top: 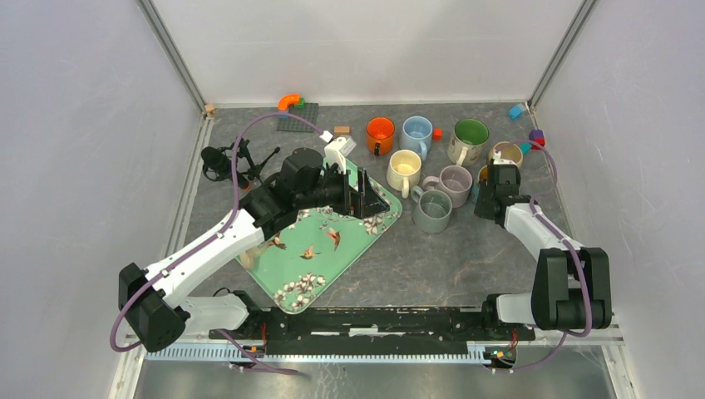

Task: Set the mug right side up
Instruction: Place the cup at the corner of the board, then turn over the cup on the tray.

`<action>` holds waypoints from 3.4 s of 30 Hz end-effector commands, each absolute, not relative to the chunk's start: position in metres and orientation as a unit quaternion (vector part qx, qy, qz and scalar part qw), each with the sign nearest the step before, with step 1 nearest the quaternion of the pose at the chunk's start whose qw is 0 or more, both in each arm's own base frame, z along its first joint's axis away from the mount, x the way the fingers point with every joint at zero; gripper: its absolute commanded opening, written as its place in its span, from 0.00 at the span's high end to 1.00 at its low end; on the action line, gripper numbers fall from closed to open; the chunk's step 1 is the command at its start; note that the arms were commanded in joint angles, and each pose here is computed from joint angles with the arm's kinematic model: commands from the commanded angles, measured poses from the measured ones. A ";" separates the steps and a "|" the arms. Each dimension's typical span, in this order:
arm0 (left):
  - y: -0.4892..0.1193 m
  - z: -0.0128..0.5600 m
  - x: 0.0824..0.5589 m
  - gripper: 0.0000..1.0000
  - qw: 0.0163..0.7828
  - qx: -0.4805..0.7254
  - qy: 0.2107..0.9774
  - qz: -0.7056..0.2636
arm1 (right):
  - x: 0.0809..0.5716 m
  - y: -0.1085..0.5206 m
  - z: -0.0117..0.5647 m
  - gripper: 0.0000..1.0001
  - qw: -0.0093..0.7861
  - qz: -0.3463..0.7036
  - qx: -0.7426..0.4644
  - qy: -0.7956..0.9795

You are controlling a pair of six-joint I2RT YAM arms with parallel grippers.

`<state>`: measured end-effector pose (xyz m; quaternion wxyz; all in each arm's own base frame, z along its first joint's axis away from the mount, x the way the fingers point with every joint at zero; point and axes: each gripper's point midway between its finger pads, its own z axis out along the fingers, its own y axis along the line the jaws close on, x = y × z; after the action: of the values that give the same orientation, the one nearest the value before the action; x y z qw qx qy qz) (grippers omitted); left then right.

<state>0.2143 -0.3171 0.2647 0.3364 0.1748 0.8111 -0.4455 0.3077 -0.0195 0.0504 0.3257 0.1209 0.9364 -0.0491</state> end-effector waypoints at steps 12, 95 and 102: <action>-0.317 0.276 0.214 0.00 0.353 0.198 0.799 -0.445 | 0.348 -0.022 0.102 0.63 0.407 -0.044 0.108 0.906; -0.031 0.102 0.219 0.00 0.417 -0.291 0.861 0.012 | 0.327 0.149 0.189 0.02 0.514 0.197 -0.089 0.830; -0.036 0.086 0.216 0.09 0.384 -0.308 0.870 0.013 | 0.325 0.150 0.184 0.02 0.511 0.204 -0.088 0.831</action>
<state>0.2101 -0.0282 0.0878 0.3876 -0.2933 0.8733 0.0330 0.3227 0.1442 0.1783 0.4985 -0.0854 0.8416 0.1896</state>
